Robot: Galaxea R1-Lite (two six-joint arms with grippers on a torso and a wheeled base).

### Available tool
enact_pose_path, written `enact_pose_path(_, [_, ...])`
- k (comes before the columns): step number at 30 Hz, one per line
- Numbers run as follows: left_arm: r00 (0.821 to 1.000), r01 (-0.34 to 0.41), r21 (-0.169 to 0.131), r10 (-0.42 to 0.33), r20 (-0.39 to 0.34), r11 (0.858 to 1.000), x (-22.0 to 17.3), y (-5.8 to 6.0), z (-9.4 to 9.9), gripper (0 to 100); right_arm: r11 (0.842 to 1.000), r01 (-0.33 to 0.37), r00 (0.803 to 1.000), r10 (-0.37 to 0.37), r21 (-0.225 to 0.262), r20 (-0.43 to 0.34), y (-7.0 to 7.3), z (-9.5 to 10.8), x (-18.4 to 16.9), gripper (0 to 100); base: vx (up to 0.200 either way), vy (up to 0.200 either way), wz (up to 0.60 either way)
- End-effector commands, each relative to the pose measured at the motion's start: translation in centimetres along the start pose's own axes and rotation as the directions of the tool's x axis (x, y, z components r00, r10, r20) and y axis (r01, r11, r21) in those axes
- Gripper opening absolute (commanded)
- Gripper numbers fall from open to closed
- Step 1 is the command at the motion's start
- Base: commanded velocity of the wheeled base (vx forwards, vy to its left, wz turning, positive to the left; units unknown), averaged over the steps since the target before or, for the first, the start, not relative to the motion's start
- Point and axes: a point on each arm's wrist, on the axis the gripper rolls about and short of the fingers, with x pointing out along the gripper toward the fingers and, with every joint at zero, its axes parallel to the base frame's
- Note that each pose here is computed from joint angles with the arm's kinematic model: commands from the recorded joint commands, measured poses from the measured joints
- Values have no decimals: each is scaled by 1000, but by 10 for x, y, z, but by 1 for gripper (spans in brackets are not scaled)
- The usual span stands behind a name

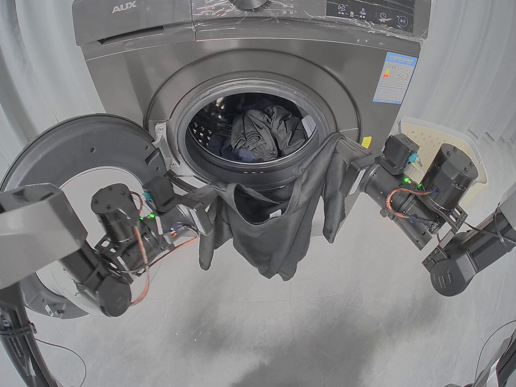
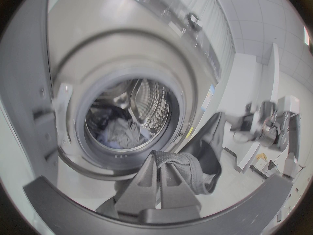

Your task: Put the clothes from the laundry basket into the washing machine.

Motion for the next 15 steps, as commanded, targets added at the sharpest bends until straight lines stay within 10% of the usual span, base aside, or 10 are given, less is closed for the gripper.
enact_pose_path(1, [985,21,48,-29,170,999,-53,-26,77,0,1000,27,999,-27,-1,-40,-16,-4,-25,0,0,0,0])
enact_pose_path(15, [966,-21,92,-3,258,996,-63,-21,103,0,998,52,999,-53,-17,-3,-27,8,-29,0,0,0,0])
